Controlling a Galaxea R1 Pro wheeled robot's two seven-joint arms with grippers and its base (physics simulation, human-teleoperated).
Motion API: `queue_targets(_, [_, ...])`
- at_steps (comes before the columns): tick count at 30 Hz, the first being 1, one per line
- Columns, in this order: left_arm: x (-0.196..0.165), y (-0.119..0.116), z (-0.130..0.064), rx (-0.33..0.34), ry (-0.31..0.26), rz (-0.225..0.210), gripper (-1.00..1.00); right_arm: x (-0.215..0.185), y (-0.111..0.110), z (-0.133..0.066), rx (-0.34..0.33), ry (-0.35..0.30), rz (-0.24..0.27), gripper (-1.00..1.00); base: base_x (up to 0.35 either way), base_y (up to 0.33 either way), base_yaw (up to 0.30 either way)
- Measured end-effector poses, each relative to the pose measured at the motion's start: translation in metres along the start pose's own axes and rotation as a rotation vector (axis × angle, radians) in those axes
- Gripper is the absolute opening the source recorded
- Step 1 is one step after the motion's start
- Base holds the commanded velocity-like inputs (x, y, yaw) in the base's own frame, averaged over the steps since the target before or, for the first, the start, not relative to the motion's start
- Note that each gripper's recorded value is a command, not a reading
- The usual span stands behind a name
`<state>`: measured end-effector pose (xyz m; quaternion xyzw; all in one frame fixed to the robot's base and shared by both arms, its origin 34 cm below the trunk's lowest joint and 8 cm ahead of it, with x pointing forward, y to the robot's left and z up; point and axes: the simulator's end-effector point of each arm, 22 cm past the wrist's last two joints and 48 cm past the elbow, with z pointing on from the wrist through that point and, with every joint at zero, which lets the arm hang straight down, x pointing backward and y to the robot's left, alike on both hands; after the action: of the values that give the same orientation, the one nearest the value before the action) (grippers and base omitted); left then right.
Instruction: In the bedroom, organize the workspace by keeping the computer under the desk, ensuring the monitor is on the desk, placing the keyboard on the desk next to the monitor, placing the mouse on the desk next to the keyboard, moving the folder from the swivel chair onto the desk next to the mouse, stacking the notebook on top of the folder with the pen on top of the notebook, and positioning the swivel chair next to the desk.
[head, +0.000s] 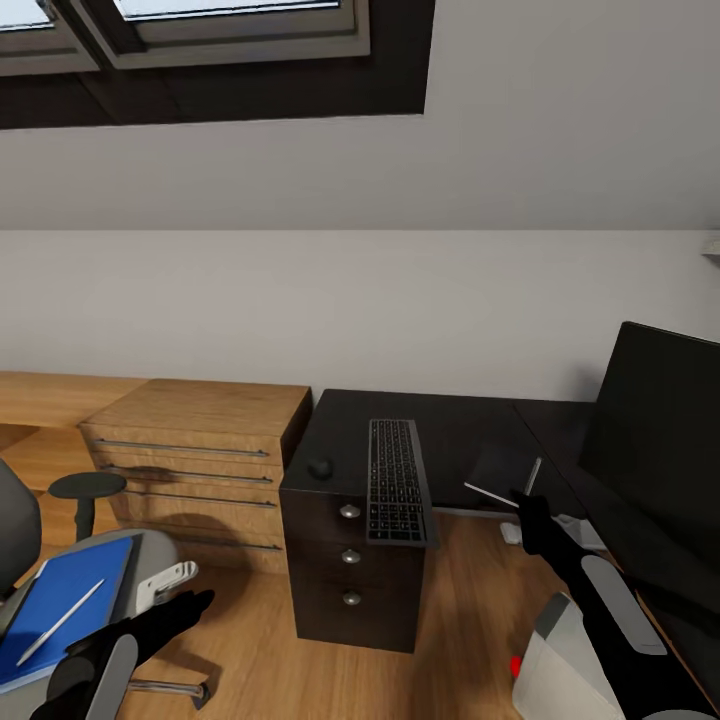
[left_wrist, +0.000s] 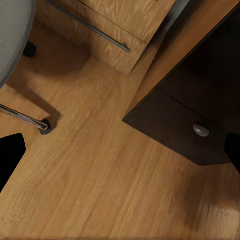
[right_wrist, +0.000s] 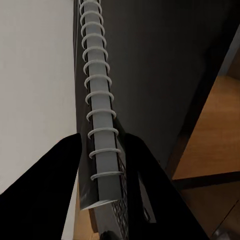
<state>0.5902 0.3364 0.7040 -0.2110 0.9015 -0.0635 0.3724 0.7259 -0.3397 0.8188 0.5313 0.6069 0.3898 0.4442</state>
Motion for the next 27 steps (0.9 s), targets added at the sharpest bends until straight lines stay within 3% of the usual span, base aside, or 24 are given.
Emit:
queue_targets(9, [0.003, 0.013, 0.005, -0.012, -0.010, -0.026, 1.00, 0.001, -0.011, 0.002, 0.000, 0.000, 0.000, -1.00, -0.002, 0.000, 0.000])
queue_targets(27, [0.022, 0.023, 0.025, -0.011, -0.023, -0.027, 1.00, 0.006, -0.044, 0.009, 0.002, 0.000, 0.000, -1.00, 0.000, 0.000, 0.000])
